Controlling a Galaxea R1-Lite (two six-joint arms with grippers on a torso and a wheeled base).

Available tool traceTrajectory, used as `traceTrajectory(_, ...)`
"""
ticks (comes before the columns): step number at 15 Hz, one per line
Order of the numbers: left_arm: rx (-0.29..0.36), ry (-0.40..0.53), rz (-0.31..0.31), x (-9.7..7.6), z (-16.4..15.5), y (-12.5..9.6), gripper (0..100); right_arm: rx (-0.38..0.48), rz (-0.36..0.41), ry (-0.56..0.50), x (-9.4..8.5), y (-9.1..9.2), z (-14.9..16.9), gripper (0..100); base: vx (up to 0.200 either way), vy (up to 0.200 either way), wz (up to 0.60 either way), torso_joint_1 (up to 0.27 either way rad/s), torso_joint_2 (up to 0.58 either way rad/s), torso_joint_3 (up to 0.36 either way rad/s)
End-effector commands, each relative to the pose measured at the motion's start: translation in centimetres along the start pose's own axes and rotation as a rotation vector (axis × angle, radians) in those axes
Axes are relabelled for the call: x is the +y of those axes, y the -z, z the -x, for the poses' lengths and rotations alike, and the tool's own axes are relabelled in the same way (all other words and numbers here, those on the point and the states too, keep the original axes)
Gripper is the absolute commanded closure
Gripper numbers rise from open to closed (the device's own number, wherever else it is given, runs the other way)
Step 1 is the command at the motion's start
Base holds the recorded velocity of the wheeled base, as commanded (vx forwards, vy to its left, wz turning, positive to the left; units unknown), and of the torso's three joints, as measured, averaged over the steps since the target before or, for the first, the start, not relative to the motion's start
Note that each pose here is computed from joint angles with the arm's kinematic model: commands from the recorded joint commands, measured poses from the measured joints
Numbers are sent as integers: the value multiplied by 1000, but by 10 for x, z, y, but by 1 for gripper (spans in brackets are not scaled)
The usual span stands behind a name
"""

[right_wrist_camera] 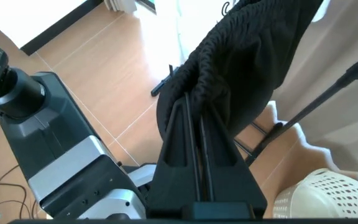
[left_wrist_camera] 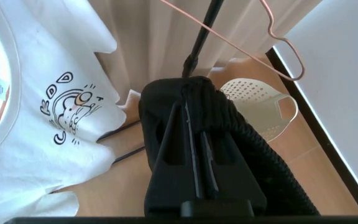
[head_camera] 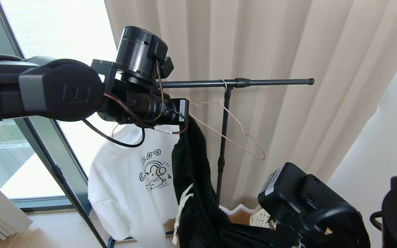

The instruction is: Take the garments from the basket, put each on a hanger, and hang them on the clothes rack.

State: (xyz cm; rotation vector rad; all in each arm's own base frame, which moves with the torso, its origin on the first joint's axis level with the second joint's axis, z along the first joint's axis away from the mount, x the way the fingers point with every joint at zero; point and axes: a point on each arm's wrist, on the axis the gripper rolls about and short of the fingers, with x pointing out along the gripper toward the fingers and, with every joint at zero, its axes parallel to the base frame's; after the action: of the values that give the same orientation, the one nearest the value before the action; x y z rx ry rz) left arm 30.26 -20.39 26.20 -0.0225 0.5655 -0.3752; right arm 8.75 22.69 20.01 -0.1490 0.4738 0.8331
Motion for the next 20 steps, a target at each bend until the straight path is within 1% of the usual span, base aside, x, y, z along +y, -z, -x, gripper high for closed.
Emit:
traceTrajectory(1, 0, 8, 2, -1, 0, 0, 100, -4, -15, -7, 2, 0, -1, 100, 0, 0, 0, 0, 0, 0)
traceTrajectory(2, 0, 10, 0, -1, 1, 0, 100, -7, -30, -25, 2, -1, 0, 100, 0, 0, 0, 0, 0, 0)
traceTrajectory(5, 7, 10, -2, -1, 1, 0, 100, 10, -21, -21, 1, 2, -2, 100, 0, 0, 0, 0, 0, 0)
traceTrajectory(6, 14, 7, -8, 1, 8, 3, 100, 23, -19, 45, -11, 4, -6, 100, 0, 0, 0, 0, 0, 0)
traceTrajectory(7, 8, 8, -21, 3, 19, 4, 100, 41, 11, 101, -24, 8, -9, 100, 0, 0, 0, 0, 0, 0)
traceTrajectory(8, 15, 5, -39, 4, 23, 6, 100, 49, 35, 129, -30, 9, -11, 100, 0, 0, 0, 0, 0, 0)
traceTrajectory(9, 59, -5, -88, 9, 37, 15, 100, 75, 87, 218, -48, 14, -13, 100, 0, 0, 0, 0, 0, 0)
traceTrajectory(10, 93, -11, -99, 13, 46, 22, 100, 84, 97, 272, -59, 14, -15, 100, 0, 0, 0, 0, 0, 0)
traceTrajectory(11, 93, -11, -99, 13, 46, 22, 100, 84, 97, 272, -59, 14, -15, 100, 0, 0, 0, 0, 0, 0)
traceTrajectory(12, 170, -25, -137, 20, 64, 43, 100, 93, 83, 345, -75, 11, -19, 100, 0, 0, 0, 0, 0, 0)
traceTrajectory(13, 209, -30, -157, 25, 71, 56, 100, 104, 64, 399, -85, 8, -27, 100, 0, 0, 0, 0, 0, 0)
traceTrajectory(14, 243, -35, -164, 29, 77, 70, 100, 113, 41, 497, -99, 3, -44, 100, 0, 0, 0, 0, 0, 0)
traceTrajectory(15, 266, -39, -167, 32, 80, 79, 100, 112, 28, 539, -103, 0, -51, 100, 0, 0, 0, 0, 0, 0)
traceTrajectory(16, 313, -43, -176, 36, 86, 97, 100, 102, 11, 563, -104, -4, -56, 100, 0, 0, 0, 0, 0, 0)
traceTrajectory(17, 349, -43, -185, 38, 91, 112, 100, 64, -57, 577, -106, -15, -68, 100, 0, 0, 0, 0, 0, 0)
traceTrajectory(18, 374, -28, -202, 37, 98, 125, 100, 37, -94, 576, -106, -23, -75, 100, 0, 0, 0, 0, 0, 0)
traceTrajectory(19, 408, 4, -214, 34, 105, 140, 100, 37, -94, 576, -106, -23, -75, 100, 0, 0, 0, 0, 0, 0)
traceTrajectory(20, 424, 25, -209, 32, 108, 147, 100, 6, -130, 575, -106, -37, -97, 100, 0, 0, 0, 0, 0, 0)
